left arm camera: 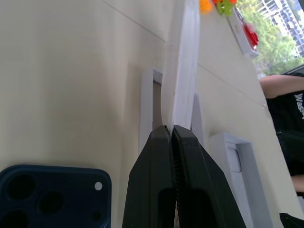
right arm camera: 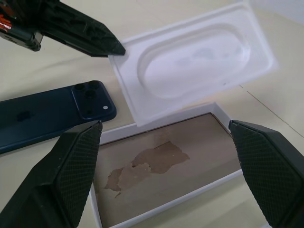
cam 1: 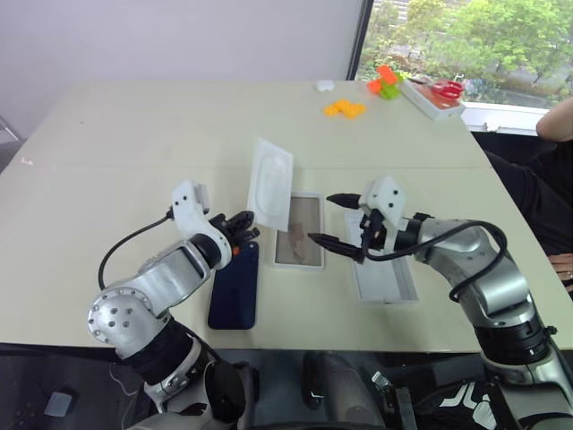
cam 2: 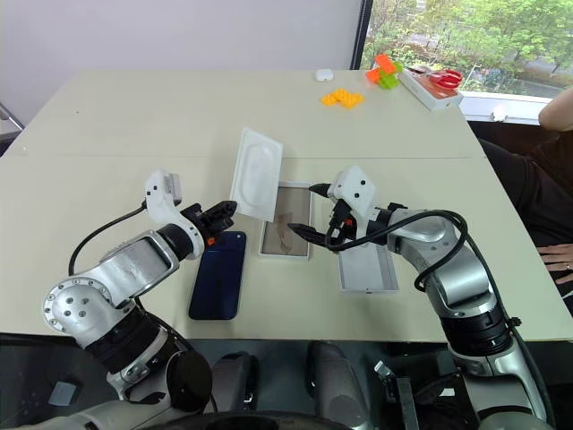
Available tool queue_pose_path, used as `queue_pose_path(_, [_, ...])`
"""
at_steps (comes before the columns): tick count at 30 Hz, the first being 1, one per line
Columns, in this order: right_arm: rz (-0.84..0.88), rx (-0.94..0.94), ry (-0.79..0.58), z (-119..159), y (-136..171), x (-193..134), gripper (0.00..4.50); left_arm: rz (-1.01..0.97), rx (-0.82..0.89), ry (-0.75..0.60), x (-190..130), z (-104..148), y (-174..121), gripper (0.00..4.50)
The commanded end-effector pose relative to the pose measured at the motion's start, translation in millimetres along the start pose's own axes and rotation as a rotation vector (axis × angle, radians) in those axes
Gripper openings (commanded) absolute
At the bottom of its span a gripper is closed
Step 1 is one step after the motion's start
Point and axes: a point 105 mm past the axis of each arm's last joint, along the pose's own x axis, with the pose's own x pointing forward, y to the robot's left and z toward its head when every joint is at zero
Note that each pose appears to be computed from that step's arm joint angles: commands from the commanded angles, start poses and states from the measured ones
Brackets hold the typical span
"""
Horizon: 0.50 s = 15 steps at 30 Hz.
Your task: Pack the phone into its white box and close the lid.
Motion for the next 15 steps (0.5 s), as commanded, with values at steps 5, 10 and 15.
queue_pose_path(5, [-0.016,-0.039,-0.03,9,-4,-3,4.5,-0.155,-0.238,0.167,-2,-47,-30,0.02])
queue_pose_path(10, [-0.019,-0.041,-0.021,7,-6,-4,4.5,-0.136,-0.325,0.256,-13,-52,-27,0.02])
queue_pose_path(15, [-0.034,-0.045,-0.012,5,-11,-6,4.5,-0.076,-0.329,0.261,-13,-52,-15,0.02])
